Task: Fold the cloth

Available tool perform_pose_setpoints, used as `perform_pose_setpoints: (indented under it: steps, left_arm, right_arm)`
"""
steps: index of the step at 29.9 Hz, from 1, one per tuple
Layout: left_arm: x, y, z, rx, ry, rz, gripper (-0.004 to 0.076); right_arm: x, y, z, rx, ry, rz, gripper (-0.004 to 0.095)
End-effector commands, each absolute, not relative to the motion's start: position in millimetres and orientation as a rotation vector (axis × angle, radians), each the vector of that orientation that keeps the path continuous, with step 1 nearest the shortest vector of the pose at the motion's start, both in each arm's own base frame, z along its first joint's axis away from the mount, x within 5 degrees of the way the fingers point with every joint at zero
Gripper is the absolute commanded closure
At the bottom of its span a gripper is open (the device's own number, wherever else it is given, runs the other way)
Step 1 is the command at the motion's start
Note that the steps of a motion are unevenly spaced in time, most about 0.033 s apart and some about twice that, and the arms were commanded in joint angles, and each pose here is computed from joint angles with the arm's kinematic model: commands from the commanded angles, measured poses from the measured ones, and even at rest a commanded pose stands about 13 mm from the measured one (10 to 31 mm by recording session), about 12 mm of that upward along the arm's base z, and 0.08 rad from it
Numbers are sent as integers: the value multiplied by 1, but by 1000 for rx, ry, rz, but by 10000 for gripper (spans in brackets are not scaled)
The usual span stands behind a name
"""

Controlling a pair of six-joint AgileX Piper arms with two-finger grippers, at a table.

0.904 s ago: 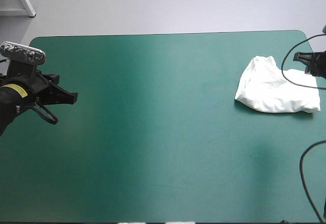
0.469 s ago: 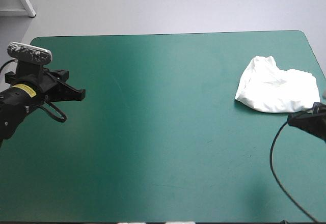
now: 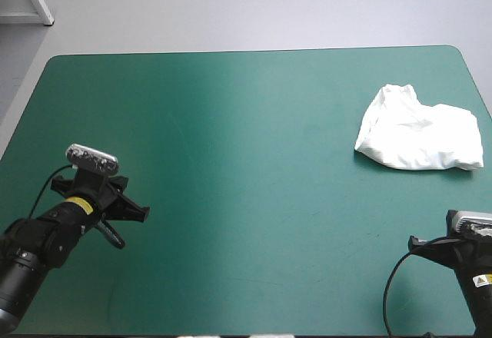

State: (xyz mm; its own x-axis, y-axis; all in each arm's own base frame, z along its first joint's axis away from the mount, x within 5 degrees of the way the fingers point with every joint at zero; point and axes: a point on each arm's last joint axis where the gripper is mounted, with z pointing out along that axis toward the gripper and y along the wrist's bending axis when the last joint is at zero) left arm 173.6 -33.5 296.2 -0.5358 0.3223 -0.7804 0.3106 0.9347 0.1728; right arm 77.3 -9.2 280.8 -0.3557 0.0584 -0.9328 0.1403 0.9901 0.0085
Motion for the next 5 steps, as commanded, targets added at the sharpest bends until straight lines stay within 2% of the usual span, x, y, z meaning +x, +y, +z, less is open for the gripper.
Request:
perform_pose_setpoints:
  steps: [1, 5]
  left_arm:
    - [167, -32, 290, 420, 2049, 11, 705]
    - [160, -31, 282, 408, 1993, 11, 705]
  right_arm:
    - [81, -11, 280, 189, 1877, -69, 925]
    - [81, -12, 281, 200, 1853, -69, 926]
